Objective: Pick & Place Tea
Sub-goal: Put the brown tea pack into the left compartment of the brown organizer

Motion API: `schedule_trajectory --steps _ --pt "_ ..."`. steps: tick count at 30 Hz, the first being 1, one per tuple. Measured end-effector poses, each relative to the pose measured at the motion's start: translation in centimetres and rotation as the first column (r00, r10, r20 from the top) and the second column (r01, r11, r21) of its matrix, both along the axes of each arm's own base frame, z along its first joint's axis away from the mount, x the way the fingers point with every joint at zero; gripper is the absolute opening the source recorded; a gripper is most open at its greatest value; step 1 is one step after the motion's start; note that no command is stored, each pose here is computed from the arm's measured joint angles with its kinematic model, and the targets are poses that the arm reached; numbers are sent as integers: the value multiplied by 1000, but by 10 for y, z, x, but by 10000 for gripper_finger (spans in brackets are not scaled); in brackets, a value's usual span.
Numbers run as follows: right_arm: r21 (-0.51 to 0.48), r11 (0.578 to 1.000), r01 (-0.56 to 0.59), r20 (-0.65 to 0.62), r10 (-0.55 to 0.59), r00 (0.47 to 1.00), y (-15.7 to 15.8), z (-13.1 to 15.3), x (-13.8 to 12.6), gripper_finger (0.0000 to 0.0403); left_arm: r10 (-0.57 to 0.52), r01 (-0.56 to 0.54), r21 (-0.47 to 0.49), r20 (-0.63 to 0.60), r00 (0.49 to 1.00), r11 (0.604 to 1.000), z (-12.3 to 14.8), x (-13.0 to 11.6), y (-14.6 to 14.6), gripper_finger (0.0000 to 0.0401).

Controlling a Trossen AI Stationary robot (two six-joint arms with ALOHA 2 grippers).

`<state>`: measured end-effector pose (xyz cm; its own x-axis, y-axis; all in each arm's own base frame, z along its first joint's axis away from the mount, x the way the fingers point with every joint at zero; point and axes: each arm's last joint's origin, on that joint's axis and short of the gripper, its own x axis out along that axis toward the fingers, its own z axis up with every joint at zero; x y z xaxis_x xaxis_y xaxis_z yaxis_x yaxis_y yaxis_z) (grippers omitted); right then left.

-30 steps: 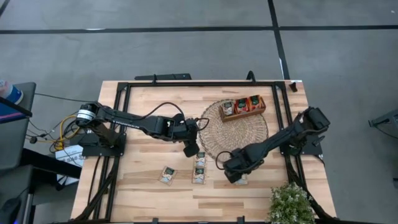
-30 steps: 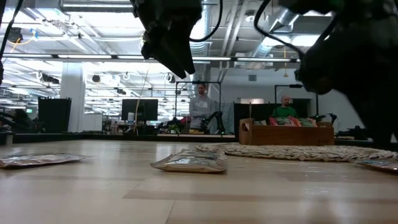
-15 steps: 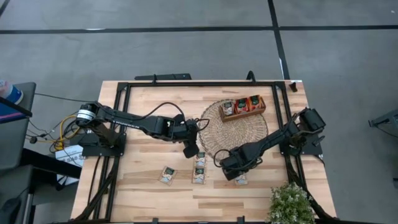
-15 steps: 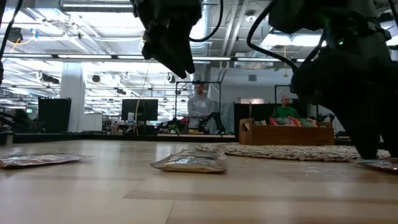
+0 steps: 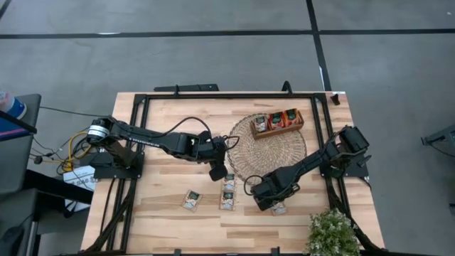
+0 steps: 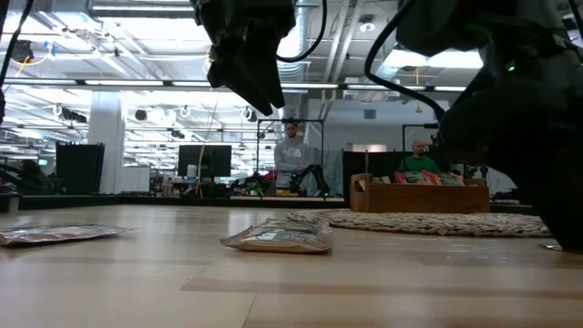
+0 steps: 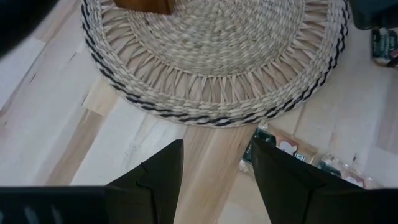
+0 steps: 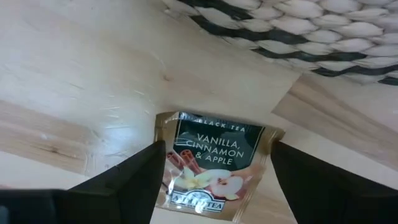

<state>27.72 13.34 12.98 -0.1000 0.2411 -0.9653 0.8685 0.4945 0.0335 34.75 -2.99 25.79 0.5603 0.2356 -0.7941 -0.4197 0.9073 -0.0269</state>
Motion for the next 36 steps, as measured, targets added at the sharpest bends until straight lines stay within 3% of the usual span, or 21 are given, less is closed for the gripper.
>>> schedule_trajectory --steps 8,22,31,36 --pt "-8 1000 -4 -3 4 1000 0 1 -1 269 -6 6 -12 10 1000 1000 1 1 0 182" --pt "-14 999 -50 -12 50 999 -2 4 -5 149 -5 6 -14 23 1000 1000 1 2 -1 182" --pt "-65 997 -51 26 53 998 -10 36 -19 85 -5 6 -14 30 1000 1000 2 2 -1 182" --pt "-71 996 -61 38 63 997 -10 36 -18 46 -6 6 -15 33 999 1000 2 3 -1 182"
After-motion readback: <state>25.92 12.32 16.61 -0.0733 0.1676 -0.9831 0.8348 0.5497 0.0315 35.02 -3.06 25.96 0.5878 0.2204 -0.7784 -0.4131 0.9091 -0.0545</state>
